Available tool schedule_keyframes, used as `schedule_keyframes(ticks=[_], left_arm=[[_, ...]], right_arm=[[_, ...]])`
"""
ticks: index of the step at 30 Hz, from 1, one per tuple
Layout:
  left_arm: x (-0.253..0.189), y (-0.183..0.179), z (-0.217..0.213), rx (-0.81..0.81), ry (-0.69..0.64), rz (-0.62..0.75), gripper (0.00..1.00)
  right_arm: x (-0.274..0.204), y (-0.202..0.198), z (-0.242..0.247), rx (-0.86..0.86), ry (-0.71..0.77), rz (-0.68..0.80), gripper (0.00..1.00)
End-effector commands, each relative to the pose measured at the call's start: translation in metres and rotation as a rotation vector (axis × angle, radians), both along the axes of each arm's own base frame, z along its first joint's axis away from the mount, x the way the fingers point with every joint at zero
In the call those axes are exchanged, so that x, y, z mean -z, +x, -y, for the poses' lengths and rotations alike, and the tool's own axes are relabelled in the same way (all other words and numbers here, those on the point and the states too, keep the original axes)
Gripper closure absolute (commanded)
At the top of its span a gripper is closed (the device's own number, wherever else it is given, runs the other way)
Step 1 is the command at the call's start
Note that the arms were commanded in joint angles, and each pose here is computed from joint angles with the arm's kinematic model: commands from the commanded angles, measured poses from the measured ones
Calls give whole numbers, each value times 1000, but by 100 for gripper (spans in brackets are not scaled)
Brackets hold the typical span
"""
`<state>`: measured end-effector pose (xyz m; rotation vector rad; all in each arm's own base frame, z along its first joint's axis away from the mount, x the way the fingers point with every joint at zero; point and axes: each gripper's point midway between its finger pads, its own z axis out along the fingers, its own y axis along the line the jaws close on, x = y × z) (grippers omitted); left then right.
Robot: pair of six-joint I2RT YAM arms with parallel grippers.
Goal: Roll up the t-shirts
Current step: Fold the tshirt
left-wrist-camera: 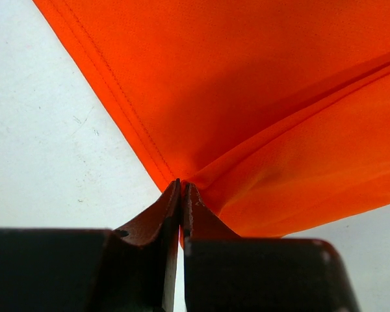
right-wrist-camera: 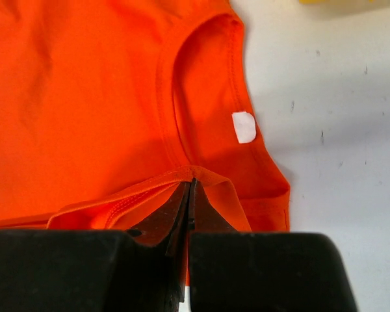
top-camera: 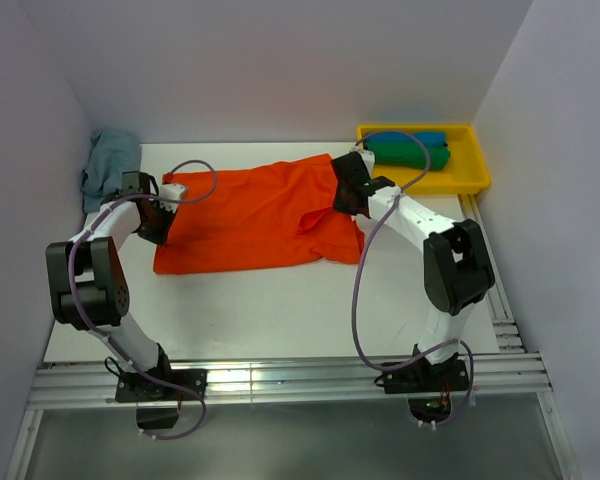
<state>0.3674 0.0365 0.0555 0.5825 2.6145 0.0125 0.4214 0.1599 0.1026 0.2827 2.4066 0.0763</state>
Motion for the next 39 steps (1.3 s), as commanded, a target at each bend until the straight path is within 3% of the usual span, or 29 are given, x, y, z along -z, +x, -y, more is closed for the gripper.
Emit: schedule_keyframes(ticks=[1,21,26,34,39], left_arm=[[-15,17,-4,-24,4,63,91],[-9,28,-10,-56,24,86,87],[-13,33,-15,-69,50,125,73],[-27,51,-20,-105,62,207,60],[-28,46,-15,-77,39,179,47]], right_arm=[[-30,20,-2,-20,1,79,100],[-1,45,-10,-90,-97,-8,100],[8,44,-10,-85,-96,-20,100],[9,44,-6,-65,-113,-18,100],[9,48,-2,-43,-113,-24,100]])
